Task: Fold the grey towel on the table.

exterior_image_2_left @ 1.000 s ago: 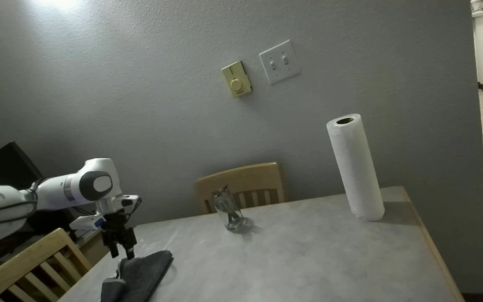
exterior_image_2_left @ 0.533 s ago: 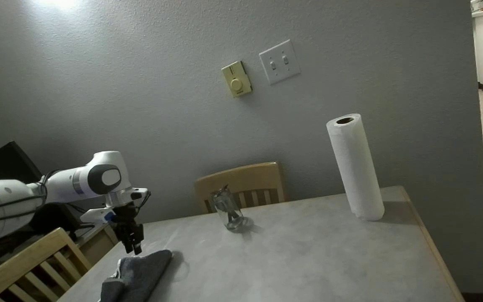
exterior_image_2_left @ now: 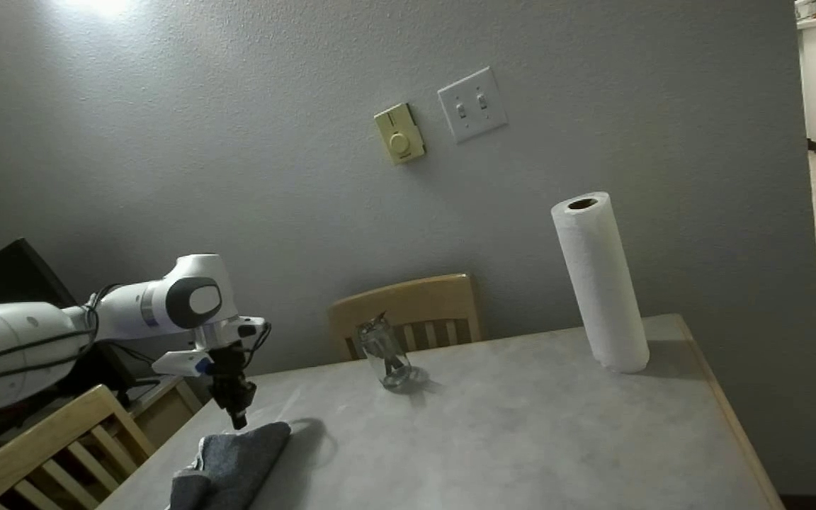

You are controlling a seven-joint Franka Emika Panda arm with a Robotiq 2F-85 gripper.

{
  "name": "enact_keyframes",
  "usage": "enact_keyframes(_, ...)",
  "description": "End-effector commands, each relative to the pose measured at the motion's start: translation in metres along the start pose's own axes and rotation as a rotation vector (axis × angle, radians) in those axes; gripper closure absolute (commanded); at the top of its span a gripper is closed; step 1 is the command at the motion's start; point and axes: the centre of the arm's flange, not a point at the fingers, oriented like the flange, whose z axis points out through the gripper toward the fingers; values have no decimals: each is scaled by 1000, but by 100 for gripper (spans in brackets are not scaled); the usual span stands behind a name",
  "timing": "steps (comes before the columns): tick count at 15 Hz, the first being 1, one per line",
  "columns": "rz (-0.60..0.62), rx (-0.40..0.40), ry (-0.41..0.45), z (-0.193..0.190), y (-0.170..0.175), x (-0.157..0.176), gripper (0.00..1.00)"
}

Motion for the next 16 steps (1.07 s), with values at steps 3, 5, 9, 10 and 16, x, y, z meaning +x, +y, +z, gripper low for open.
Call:
enact_keyframes(3,0,38,-33,7,0,-20,100)
enact_keyframes(5,2,38,-38,7,-3,-26,100)
enact_keyframes(9,-11,20,-18,6,-14,-6,99)
enact_keyframes(10,-11,19,-18,6,-14,-6,99)
enact_keyframes(16,-13,16,-23,9,-16,-9,100)
